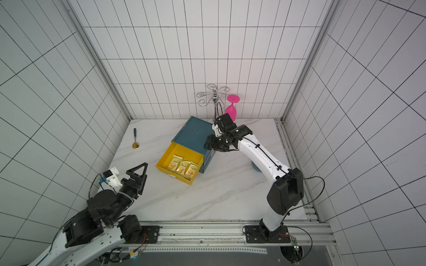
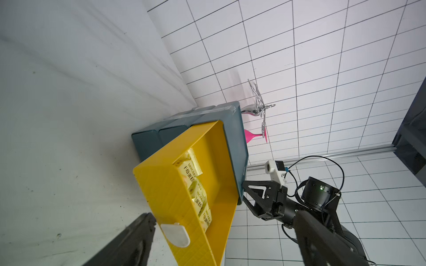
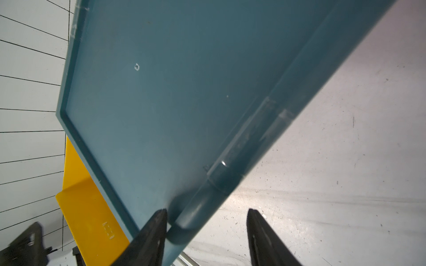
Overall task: Take the cookies out of the drawer
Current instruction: Pick up the cookie from the drawer.
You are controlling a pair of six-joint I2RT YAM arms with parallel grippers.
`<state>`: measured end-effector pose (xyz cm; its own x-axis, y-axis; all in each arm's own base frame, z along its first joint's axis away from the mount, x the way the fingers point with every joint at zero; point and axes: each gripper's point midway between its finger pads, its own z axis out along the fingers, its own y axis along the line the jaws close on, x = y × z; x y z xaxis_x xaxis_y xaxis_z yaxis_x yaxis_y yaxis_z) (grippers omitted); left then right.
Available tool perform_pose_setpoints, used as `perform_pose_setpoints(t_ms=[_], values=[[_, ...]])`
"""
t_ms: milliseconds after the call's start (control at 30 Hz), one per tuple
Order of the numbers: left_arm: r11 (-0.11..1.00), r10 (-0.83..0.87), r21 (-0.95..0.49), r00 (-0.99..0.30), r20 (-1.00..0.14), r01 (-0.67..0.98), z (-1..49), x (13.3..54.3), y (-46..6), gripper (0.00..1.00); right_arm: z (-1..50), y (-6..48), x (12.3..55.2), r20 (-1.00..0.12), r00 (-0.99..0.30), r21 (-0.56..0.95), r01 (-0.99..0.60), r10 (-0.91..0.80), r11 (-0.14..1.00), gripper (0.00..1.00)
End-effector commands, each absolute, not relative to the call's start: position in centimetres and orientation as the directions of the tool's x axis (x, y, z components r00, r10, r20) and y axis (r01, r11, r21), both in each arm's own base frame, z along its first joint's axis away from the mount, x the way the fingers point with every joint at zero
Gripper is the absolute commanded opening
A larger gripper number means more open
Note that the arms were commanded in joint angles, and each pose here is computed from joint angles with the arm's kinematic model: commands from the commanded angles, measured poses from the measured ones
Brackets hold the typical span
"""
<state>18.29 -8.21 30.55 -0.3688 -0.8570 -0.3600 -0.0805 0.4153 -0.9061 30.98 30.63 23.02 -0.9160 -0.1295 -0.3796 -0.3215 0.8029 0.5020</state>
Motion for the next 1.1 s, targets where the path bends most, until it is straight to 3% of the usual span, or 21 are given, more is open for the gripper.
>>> perform_pose_setpoints(t_ms=[0,100,200,400,667,1067], values=[[0.721,-0.623,-0.688,-0.513,-0.590,-0.086,31.6,18.7,-10.2,0.98,22.2,29.3,30.4,-0.326,-0.933,0.456,-0.299,-0.156,0.838,0.58],[0.828,-0.451,-0.561,-0.610,-0.652,-0.014,34.1,19.4,-12.9,0.98,22.1,29.2,30.5,-0.320,-0.935,0.453,-0.293,-0.153,0.842,0.58],[0.862,-0.321,-0.497,-0.652,-0.687,0.099,35.8,20.0,-15.5,0.98,22.2,29.2,30.7,-0.321,-0.935,0.456,-0.290,-0.149,0.842,0.58],[0.921,-0.074,-0.337,-0.759,-0.647,0.197,33.8,20.4,-18.6,0.98,22.4,29.2,30.9,-0.321,-0.936,0.455,-0.283,-0.140,0.844,0.59],[0.940,0.062,-0.247,-0.832,-0.552,0.234,29.8,21.0,-19.7,0.93,22.4,29.3,31.0,-0.321,-0.937,0.455,-0.281,-0.139,0.845,0.58],[0.977,0.109,-0.112,-0.873,-0.475,0.183,24.8,23.4,-19.2,0.76,22.4,29.4,31.0,-0.319,-0.937,0.455,-0.282,-0.141,0.845,0.57]])
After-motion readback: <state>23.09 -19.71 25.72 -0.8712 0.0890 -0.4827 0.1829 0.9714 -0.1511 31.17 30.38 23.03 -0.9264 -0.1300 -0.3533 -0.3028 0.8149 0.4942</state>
